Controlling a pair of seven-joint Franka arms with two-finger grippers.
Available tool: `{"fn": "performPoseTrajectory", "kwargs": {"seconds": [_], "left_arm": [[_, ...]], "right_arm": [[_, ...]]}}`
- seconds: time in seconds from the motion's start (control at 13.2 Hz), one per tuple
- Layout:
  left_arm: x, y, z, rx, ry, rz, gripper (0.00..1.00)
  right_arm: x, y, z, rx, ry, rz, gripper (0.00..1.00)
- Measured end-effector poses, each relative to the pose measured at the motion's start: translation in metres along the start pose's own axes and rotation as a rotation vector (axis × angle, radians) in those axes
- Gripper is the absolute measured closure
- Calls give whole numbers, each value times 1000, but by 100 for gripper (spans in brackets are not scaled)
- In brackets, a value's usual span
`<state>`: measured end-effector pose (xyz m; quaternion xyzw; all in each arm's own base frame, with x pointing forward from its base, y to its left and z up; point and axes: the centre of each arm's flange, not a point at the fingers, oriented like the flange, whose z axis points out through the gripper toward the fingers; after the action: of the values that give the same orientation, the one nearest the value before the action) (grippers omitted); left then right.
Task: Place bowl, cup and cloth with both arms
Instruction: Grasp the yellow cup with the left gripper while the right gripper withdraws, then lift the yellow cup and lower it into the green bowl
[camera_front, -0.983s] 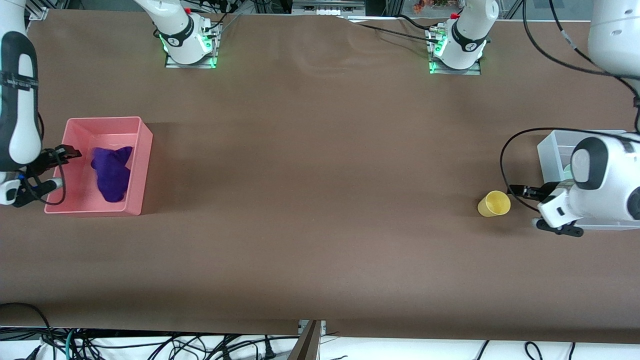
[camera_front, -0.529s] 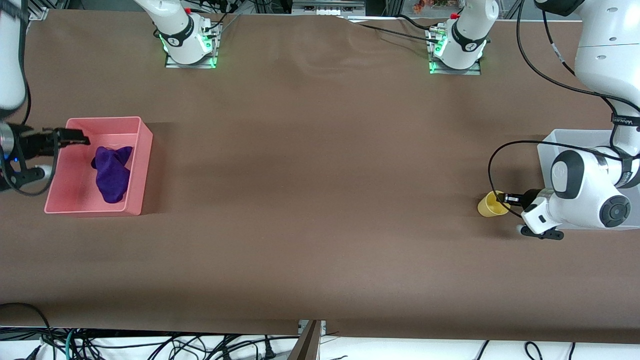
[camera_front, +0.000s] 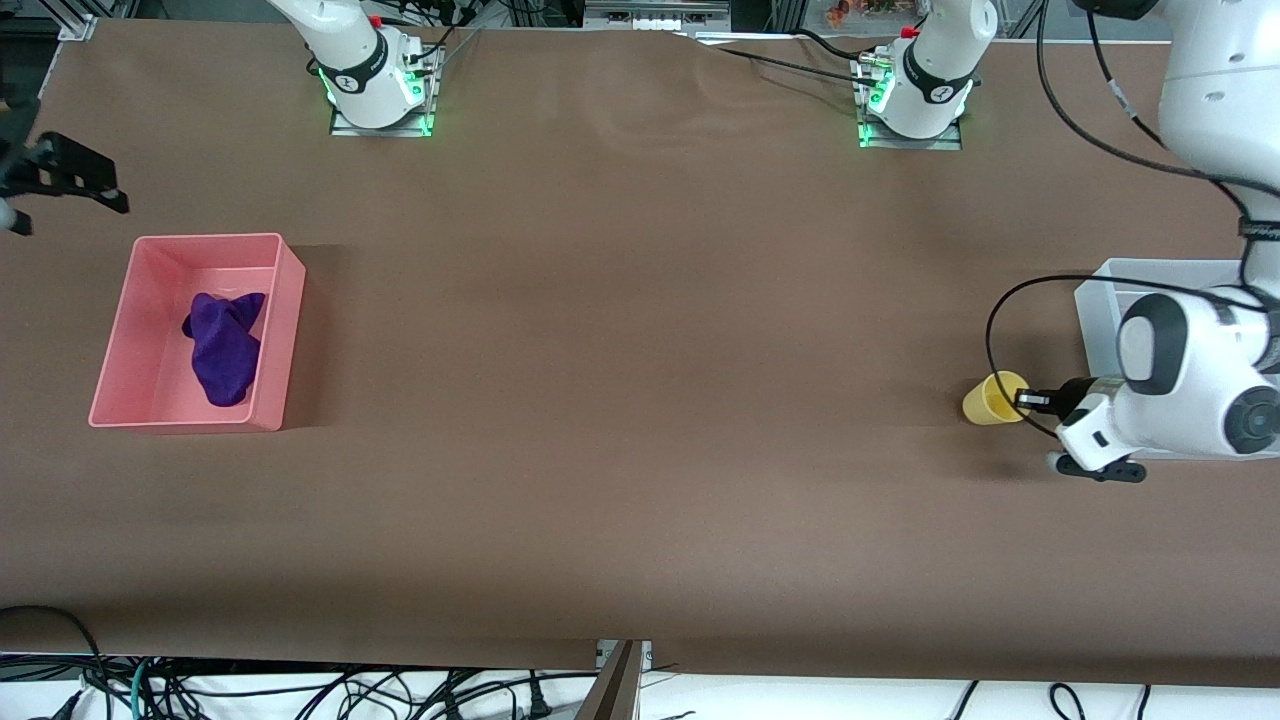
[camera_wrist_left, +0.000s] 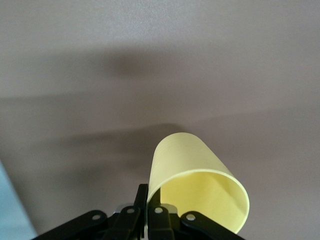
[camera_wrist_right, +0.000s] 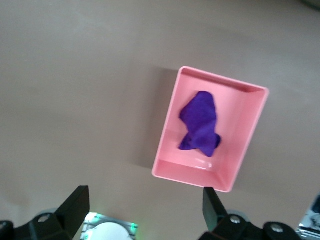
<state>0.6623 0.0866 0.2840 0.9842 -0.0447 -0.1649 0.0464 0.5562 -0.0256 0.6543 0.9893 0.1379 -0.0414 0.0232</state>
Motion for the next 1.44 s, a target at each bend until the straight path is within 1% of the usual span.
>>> {"fn": "performPoseTrajectory", "kwargs": {"seconds": [0.08,0.15,0.3,0.38,0.45,0.53,0.61,0.83,0.98,1.13,1.21,1.44], "left_arm": [[-14,-5,-31,30,-24,22,96],[-29,-14,-63,81,-38,57,96],[-64,-50,-119,191,-43,123,96],[-79,-73,-133,230,-47,140,96],[-92,-101,-137,250,-54,146,96],[-100,-130,-133,253,-49,159,96],[-104,-158,-123,252,-30,177,96],[-98,-219,-67,256,30,215,96],[-87,-238,-27,235,48,220,96],[-77,-239,-2,193,53,220,96],[-74,-237,3,183,51,223,92],[-72,-234,0,185,58,230,60]], "right_arm": [[1,0,-1,-15,7,-1,0],[2,-1,2,-16,4,2,0],[5,-4,8,-8,-9,55,0],[7,-8,10,4,-10,86,0],[8,-13,12,18,-12,102,0],[11,-19,15,23,-18,100,0],[13,-24,19,25,-27,98,0],[21,-25,34,32,-55,102,0],[22,-25,35,32,-56,106,0],[22,-25,34,31,-55,146,0],[22,-25,34,30,-55,169,0],[21,-24,34,29,-54,190,0]]}}
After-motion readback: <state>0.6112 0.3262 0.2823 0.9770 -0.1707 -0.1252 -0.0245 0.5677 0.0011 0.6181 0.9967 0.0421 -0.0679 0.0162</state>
